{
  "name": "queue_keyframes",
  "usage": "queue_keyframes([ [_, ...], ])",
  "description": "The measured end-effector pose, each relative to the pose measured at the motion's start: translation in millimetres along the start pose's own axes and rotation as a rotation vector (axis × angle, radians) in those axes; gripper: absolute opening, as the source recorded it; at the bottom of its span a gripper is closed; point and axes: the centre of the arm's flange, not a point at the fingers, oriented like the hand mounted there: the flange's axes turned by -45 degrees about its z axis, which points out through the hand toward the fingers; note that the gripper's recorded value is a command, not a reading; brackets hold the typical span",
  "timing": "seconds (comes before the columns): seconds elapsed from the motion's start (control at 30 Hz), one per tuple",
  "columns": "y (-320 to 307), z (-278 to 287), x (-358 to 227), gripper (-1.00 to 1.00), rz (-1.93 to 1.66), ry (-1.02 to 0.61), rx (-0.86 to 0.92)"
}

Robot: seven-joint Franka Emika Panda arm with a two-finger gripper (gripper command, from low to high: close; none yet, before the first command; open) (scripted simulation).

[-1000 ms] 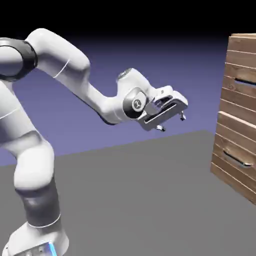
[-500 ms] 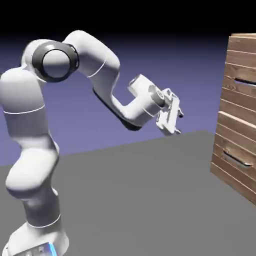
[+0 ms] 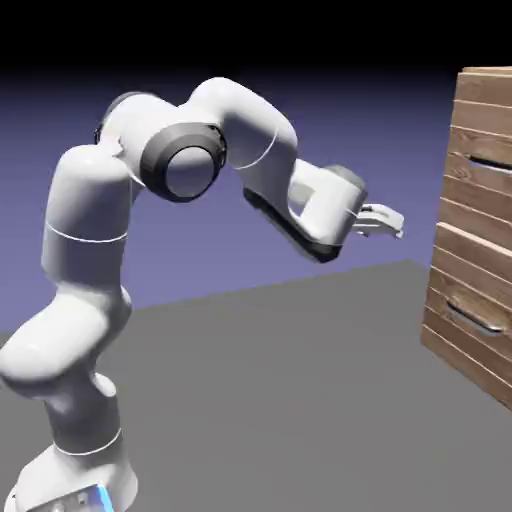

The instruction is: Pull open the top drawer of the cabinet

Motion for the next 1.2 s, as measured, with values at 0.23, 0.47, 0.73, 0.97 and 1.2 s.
queue_keyframes([
  [0.23, -44.7, 14.0, -22.0, 0.00, -0.429, -0.151, 0.087],
  [0.47, -118.5, 19.3, -39.8, 0.00, -0.814, -0.251, 0.291],
  [0.73, -186.0, 27.2, -51.8, 0.00, -1.033, -0.258, 0.473],
  [0.97, -193.0, 59.9, -65.3, -1.00, -1.036, -0.256, 0.471],
  [1.2, -183.1, 25.5, -49.0, -1.00, -1.036, -0.256, 0.472],
])
